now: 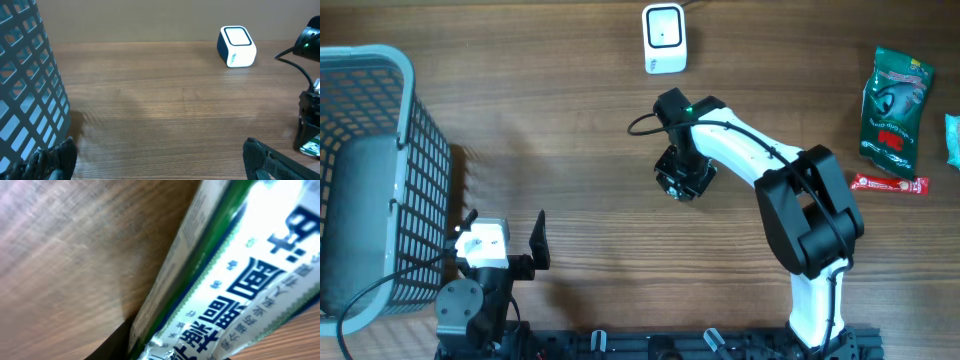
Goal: Scan the item barcode
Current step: 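Lift the green-white box and carry it toward the scanner, then hold the green-white box's barcode at the white scanner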
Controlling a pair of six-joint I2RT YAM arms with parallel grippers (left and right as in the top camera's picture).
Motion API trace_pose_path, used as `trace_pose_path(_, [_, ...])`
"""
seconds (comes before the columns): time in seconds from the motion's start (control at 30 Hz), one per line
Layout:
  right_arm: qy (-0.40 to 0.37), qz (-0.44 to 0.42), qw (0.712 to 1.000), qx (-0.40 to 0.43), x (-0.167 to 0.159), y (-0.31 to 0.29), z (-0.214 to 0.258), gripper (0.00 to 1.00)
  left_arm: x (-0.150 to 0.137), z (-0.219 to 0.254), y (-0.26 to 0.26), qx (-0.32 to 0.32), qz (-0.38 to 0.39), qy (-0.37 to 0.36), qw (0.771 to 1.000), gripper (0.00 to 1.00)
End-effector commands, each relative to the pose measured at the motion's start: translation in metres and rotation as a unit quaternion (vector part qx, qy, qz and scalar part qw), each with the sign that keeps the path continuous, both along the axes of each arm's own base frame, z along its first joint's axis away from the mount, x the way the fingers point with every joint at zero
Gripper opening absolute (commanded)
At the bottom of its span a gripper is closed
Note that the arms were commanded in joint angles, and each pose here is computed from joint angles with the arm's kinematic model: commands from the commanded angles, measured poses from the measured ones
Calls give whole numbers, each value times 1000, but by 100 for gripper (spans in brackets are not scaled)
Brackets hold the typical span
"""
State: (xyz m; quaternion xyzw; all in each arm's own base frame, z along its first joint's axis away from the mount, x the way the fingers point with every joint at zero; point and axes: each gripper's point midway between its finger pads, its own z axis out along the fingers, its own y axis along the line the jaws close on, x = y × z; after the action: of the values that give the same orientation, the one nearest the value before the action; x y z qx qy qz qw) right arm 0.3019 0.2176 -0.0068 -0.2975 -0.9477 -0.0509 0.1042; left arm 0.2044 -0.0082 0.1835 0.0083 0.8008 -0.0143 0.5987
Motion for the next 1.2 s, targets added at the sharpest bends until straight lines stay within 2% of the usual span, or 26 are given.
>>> trace_pose_path(0.0, [89,-174,981,-2,-15,5,-33,49,-1,-2,-3,-8,-6,3,1000,100])
trace_pose_path(0.1, [132,-269,950,89,4,29,-21,50,-6,-18,-2,-5,-5,37,999,100])
trace_pose_path(0.3, [79,-225,931,275,55,73,17,50,-24,-55,-1,0,-5,118,993,100])
trace_pose_path(0.37, [33,-196,934,297,67,77,34,52,-27,-61,-1,1,-5,133,991,100])
trace_pose_path(0.5, [-82,-153,946,275,86,62,74,65,-28,-62,-1,1,-5,137,991,100])
trace_pose_path(0.57, [-166,-113,947,252,92,47,111,74,-28,-62,-1,1,-5,137,991,100])
trace_pose_path(0.6, [-214,-79,943,242,98,41,128,89,-28,-62,-1,1,-5,137,991,100])
trace_pose_path(0.63, [-265,-29,934,237,104,39,143,93,-28,-62,-1,1,-5,137,991,100])
trace_pose_path(0.67, [-346,84,907,225,111,39,165,100,-28,-62,-1,1,-5,137,991,100])
trace_pose_path(0.73, [-419,307,836,179,104,43,170,100,-28,-62,-1,1,-5,137,991,100])
trace_pose_path(0.8, [-381,405,823,118,89,26,139,100,-28,-62,-1,1,-5,137,991,100])
trace_pose_path(0.93, [-303,536,781,104,62,15,87,100,-28,-62,-1,1,-5,137,991,100])
trace_pose_path(1.03, [-283,583,755,97,59,21,61,100,-28,-62,-1,1,-5,137,991,100])
trace_pose_path(1.17, [-254,644,722,8,68,13,28,100,-28,-62,-1,1,-5,137,991,100])
